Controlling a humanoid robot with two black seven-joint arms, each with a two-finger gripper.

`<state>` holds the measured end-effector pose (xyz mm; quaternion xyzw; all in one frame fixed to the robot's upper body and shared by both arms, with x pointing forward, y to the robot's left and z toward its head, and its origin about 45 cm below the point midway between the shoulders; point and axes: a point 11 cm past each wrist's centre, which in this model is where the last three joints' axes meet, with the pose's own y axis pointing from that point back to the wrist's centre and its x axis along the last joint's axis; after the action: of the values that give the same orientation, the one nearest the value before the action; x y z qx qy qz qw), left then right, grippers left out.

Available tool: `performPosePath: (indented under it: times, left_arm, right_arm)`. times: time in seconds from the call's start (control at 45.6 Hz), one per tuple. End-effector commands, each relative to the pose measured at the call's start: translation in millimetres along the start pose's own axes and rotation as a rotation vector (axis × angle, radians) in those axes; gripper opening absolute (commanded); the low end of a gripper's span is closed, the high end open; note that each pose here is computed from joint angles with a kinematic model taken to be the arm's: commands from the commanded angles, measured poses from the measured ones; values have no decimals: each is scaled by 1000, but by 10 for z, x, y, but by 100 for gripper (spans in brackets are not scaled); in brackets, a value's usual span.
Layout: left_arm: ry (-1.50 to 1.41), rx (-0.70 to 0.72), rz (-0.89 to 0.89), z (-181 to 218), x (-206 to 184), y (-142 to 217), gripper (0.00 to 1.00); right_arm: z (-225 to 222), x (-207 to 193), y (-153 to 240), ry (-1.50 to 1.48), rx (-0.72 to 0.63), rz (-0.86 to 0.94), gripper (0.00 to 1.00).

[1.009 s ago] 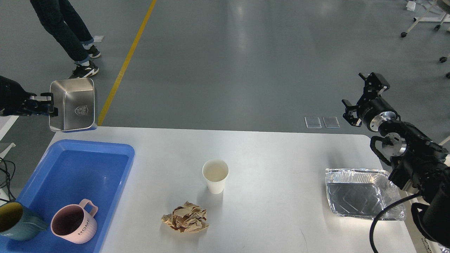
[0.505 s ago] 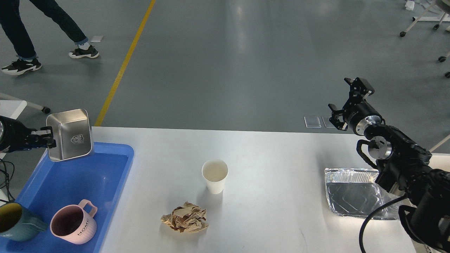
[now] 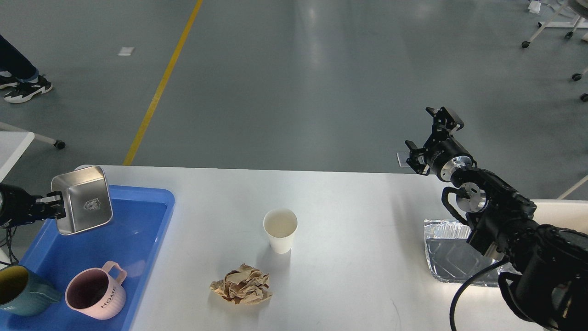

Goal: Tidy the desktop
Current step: 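Lower the steel tray into the blue bin and open the left gripper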

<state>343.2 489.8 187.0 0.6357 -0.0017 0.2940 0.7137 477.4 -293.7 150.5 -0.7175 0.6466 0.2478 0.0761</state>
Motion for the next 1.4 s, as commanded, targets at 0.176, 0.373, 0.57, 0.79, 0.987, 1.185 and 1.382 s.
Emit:
performPosePath:
  times: [0.176,0.373,0.57,0.79,0.987,1.185,1.382]
  left_arm:
    - [87,31,30,-233,-181,-196,0]
    - [102,44,42,-258,-263,-314,0]
    - [118,62,48,-215,-338,-507,0]
    - [113,65,33,-182,-401,-568,0]
    - [118,76,25,-212,-436,-578,1]
    - [128,56,33,-183,-407,-568,37]
    - [232,-6,20,-119,-396,-551,82]
  right_arm:
    - [97,-99,-19,-9,-14,-15,100]
    - [183,-144,-18,-15,-26,-19,100]
    - [205,-189,-28,-19,-29,-27,100]
    - [206,-172,-23,-17,-30,-24,100]
    - [208,-172,-23,-17,-31,-24,100]
    - [208,-189,-28,-17,-31,-27,100]
    - [207,-201,-33,-18,-31,-30,100]
